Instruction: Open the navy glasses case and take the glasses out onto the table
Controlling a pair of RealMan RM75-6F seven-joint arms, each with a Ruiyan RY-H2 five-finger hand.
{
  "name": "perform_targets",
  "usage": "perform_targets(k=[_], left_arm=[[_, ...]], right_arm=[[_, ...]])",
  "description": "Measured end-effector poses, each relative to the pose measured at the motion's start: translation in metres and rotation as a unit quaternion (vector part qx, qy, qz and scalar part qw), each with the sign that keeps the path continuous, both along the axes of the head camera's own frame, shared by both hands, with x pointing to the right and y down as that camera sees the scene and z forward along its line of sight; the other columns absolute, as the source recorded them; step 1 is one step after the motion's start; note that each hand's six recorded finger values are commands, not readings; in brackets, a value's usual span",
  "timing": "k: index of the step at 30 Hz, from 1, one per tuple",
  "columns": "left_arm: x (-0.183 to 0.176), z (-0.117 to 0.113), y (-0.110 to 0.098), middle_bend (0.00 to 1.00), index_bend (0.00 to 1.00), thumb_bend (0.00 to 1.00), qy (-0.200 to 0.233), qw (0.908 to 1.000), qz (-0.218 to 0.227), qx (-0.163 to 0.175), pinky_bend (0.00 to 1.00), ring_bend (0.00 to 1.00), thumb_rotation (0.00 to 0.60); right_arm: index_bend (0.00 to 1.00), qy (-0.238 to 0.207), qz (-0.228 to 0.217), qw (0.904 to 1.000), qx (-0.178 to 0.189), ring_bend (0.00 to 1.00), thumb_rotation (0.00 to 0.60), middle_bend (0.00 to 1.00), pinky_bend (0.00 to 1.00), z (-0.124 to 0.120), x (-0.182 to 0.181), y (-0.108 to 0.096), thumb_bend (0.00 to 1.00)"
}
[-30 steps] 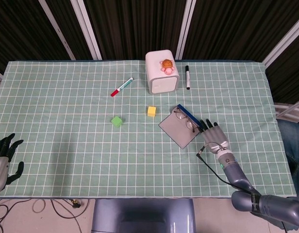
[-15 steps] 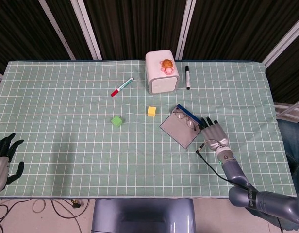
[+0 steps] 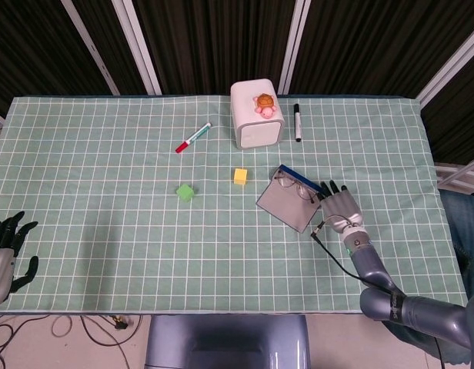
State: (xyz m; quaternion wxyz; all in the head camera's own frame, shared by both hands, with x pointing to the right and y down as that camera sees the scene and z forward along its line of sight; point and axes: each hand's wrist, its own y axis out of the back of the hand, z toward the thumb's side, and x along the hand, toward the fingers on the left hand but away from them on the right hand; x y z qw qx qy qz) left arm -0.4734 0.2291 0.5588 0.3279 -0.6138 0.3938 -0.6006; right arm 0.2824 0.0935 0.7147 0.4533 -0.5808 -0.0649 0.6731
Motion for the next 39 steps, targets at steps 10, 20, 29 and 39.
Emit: perform_targets(k=[10, 20, 29, 39], left_arm=[[0.001, 0.0, 0.0, 0.0, 0.15, 0.46, 0.002, 1.0, 0.001, -0.001, 0.02, 0.0, 0.6], [0.0, 0.0, 0.0, 0.0, 0.15, 0.46, 0.002, 1.0, 0.0, -0.001, 0.02, 0.0, 0.6], [0.0, 0.0, 0.0, 0.0, 0.15, 0.46, 0.002, 1.0, -0.001, -0.001, 0.02, 0.0, 0.6], [-0.001, 0.0, 0.0, 0.0, 0.15, 0.46, 0.002, 1.0, -0.001, -0.003, 0.02, 0.0, 0.6]], right_arm=[[0.17, 0.022, -0.001, 0.9998, 0.003, 0.0, 0.6, 0.0, 0.24, 0.002, 0.002, -0.014, 0.44], [0.17, 0.028, 0.009, 0.9995, 0.005, 0.0, 0.6, 0.0, 0.24, 0.007, -0.002, -0.023, 0.45], [0.17, 0.034, 0.008, 0.9993, 0.014, 0.0, 0.6, 0.0, 0.24, 0.014, -0.01, -0.027, 0.45], [0.18, 0.041, 0.012, 0.9989, 0.018, 0.0, 0.6, 0.0, 0.24, 0.016, -0.015, -0.037, 0.45]])
